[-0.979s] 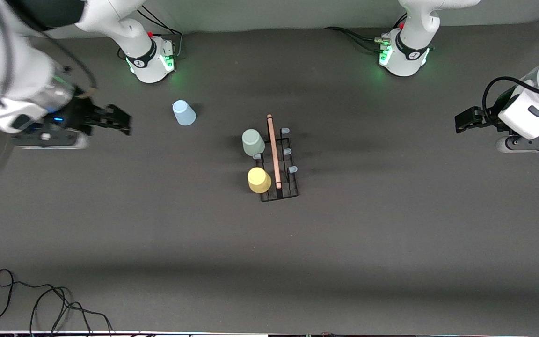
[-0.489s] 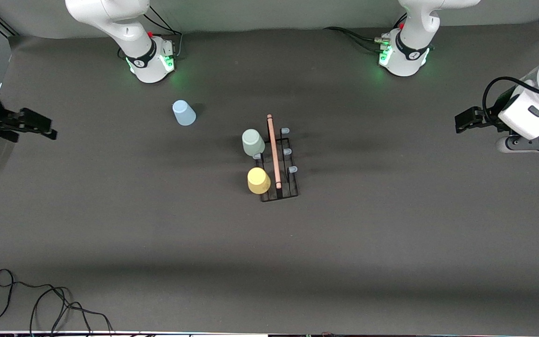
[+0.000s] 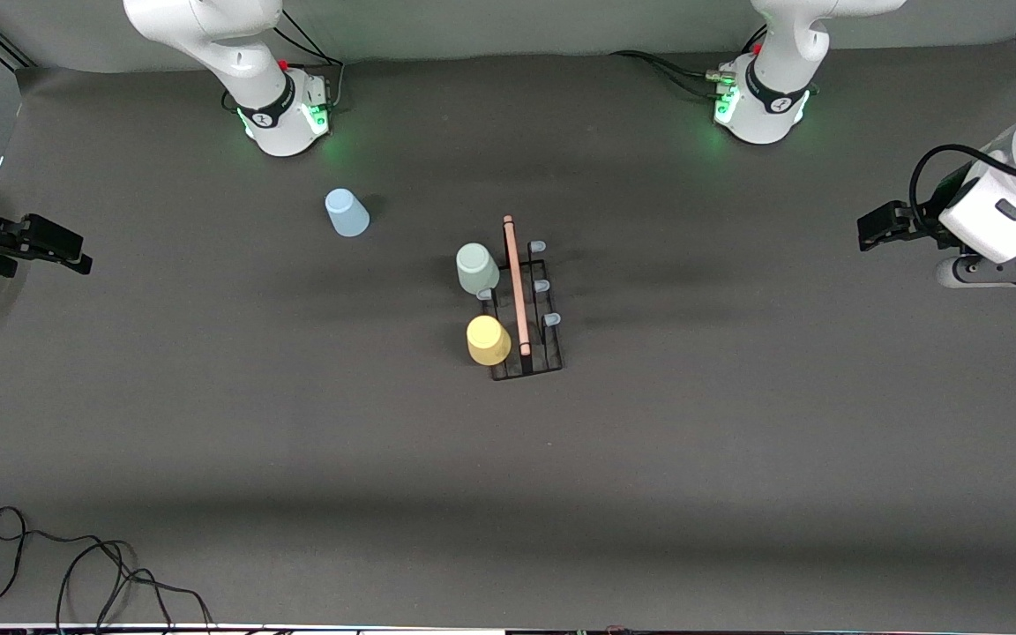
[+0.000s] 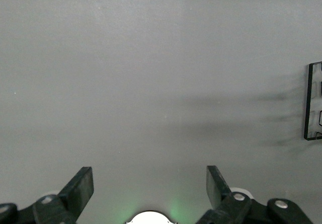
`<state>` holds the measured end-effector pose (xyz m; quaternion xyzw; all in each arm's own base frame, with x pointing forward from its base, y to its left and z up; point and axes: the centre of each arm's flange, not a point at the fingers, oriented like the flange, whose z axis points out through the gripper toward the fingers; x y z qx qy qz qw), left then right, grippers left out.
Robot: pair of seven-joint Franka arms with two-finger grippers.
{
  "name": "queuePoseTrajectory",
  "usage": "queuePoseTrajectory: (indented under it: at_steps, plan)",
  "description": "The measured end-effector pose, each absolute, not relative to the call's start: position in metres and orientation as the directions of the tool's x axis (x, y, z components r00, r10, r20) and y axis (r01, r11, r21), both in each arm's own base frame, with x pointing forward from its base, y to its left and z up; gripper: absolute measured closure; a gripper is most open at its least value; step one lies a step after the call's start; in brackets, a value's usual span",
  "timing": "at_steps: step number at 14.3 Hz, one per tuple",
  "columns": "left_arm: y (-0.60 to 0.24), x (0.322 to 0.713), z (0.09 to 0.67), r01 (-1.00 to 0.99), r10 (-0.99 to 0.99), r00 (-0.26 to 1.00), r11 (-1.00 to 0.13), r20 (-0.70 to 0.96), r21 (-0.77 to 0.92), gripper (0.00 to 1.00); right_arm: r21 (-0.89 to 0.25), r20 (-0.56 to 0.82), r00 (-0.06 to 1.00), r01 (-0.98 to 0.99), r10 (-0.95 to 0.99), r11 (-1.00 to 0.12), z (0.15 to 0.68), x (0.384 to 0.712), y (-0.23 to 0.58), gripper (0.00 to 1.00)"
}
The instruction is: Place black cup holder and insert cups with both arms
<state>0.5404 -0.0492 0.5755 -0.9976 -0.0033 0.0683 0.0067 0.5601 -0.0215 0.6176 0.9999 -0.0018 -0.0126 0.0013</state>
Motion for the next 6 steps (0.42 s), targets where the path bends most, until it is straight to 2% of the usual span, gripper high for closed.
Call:
queuePoseTrajectory:
  at_steps: [6]
  plan:
    - [-0.0492,0.5405,0.5755,0.006,0.007,0.991,-1.0,-0.136,-0.014,0.0,0.004,-0.028,1.0,-0.003,-0.003,-1.0,0.6161,0.5615,-0.0214,0.0]
